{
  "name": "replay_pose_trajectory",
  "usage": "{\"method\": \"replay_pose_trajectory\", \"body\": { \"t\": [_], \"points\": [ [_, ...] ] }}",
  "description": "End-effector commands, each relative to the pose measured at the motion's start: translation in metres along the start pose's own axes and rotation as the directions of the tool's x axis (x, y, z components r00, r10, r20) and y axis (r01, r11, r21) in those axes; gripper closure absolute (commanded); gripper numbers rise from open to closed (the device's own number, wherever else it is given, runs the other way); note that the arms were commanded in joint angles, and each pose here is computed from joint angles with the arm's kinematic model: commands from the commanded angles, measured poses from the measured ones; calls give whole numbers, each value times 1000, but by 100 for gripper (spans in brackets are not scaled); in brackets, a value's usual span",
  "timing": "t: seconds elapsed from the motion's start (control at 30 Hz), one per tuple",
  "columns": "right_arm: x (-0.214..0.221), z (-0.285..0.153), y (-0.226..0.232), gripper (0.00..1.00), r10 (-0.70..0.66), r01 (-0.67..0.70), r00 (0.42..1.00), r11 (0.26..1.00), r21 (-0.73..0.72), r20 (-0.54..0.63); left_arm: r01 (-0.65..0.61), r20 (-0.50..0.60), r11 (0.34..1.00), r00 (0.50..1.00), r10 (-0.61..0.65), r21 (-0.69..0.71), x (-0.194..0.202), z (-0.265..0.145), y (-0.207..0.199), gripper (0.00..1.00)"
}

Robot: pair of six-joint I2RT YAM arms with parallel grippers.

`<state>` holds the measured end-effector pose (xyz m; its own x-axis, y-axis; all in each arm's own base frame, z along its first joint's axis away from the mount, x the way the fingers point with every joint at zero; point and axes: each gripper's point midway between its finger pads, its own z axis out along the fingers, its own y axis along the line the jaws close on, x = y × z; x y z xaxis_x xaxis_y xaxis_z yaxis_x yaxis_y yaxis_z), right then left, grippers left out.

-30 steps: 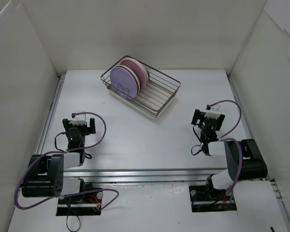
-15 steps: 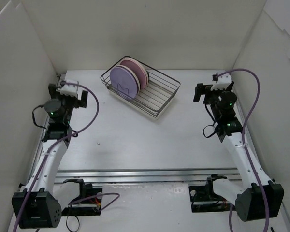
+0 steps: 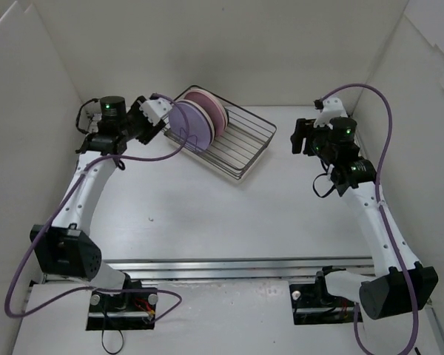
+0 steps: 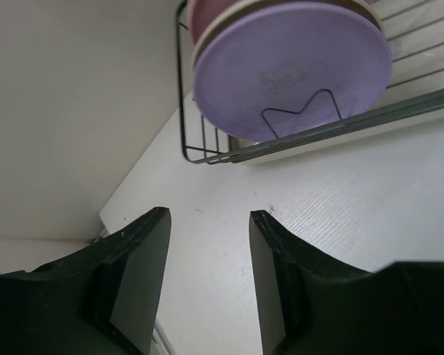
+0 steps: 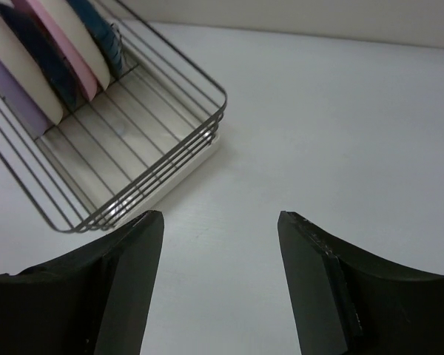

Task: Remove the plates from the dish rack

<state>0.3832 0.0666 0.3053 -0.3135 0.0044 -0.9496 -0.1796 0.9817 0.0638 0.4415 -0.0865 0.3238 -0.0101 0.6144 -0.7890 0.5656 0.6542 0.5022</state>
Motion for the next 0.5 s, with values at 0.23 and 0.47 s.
{"method": "replay_pose_trajectory", "body": {
  "t": [0.23, 0.47],
  "points": [
    [21, 7, 50, 35, -9, 3, 999, 992, -128, -50, -140, 244, 990, 959, 143, -30, -39, 76, 28, 34],
    [35, 4, 59, 35, -24, 14, 997, 991, -131, -73, -41, 306, 992, 952, 3, 117, -38, 118, 24, 41]
  ]
}}
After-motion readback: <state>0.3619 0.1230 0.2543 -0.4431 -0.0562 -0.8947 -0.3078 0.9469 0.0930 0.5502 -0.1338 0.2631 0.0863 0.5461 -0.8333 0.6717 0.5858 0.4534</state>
